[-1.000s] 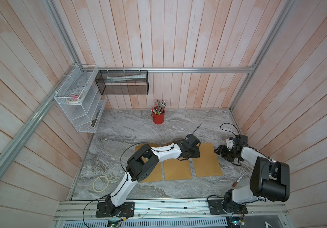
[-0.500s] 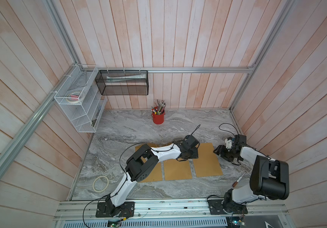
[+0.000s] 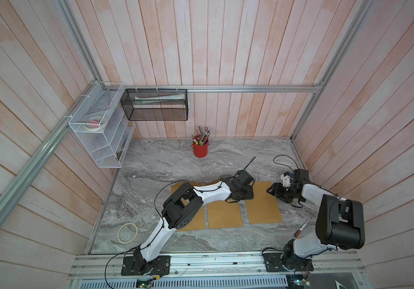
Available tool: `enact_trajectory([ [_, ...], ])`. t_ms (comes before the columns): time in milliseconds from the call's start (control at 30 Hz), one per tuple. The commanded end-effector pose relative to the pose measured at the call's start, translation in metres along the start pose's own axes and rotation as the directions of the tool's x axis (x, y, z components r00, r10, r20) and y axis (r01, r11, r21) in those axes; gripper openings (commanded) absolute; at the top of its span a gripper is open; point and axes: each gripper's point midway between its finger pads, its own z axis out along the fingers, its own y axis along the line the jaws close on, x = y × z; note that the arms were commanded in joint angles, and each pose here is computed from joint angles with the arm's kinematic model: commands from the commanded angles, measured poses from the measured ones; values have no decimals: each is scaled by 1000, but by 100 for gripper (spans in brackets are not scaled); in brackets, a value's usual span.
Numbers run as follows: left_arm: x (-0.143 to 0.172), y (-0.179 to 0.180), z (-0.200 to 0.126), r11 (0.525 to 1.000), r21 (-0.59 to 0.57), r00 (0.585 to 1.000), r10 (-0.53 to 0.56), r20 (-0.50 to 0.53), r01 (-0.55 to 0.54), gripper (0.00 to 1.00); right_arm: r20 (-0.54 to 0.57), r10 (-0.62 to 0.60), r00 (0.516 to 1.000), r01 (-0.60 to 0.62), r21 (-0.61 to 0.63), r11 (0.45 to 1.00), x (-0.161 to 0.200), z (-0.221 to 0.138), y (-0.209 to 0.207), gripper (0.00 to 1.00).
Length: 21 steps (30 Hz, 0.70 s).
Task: Open the file bag
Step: Pick up the file bag from the center of the board.
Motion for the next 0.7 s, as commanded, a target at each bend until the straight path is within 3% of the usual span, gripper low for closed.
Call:
enact_trajectory([
  [0,24,33,26,997,-77,997,-9,-79,3,57,-51,-9,999,5,-74,997,9,0,14,63],
  [367,28,37,37,997,-75,996,-17,-91,10,57,-14,-42,999,38,-207,978,0,-25,49,62],
  [667,27,33,38,999,-50,996,-23,-87,19,57,9,-64,998,64,-229,971,-4,-45,64,57],
])
